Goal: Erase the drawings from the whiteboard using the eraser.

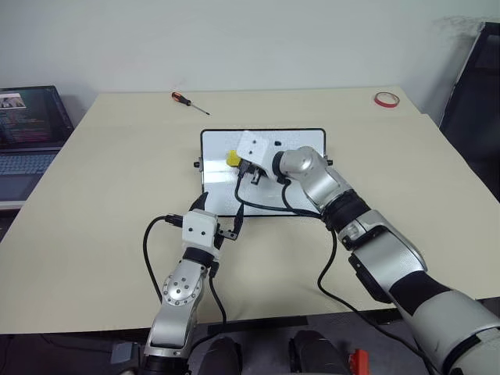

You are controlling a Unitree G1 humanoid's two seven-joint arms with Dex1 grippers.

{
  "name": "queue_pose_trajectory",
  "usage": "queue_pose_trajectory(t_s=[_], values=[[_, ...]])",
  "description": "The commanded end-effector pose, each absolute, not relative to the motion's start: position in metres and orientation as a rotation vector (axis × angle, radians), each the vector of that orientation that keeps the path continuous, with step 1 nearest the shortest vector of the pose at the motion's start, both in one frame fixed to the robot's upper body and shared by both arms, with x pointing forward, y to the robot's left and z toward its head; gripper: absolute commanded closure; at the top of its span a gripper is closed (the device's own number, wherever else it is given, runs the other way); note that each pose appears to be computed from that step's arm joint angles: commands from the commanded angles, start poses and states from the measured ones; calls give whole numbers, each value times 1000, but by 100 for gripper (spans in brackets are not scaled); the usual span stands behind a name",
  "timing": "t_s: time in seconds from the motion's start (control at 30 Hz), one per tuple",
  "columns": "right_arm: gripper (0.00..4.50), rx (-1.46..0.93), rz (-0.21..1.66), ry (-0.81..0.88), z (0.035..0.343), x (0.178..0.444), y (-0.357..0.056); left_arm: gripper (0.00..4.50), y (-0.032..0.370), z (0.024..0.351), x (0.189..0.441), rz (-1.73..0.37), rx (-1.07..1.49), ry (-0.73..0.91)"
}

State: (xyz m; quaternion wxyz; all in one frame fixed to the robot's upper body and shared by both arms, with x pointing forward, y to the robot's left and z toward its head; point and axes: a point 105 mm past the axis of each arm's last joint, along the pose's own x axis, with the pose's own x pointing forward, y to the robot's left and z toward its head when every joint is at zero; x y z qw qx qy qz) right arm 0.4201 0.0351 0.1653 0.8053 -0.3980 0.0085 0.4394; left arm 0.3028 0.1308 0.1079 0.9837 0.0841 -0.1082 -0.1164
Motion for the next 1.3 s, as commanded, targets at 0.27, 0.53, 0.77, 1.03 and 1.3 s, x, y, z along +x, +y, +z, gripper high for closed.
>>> queue_pose_trajectory(t_s=[0.27,0.53,0.77,1.03,1.3], values=[[353,-864,900,83,155,426,33,0,130,120,302,-226,179,-272],[353,-803,729,-48,195,447,33,0,131,120,300,-221,180,-269],[353,-859,853,43,162,434,39,0,131,120,300,-221,182,-267],[353,-920,1002,155,130,415,38,0,130,120,301,-223,182,-268],[353,-909,991,190,132,418,28,0,129,121,303,-224,180,-269]])
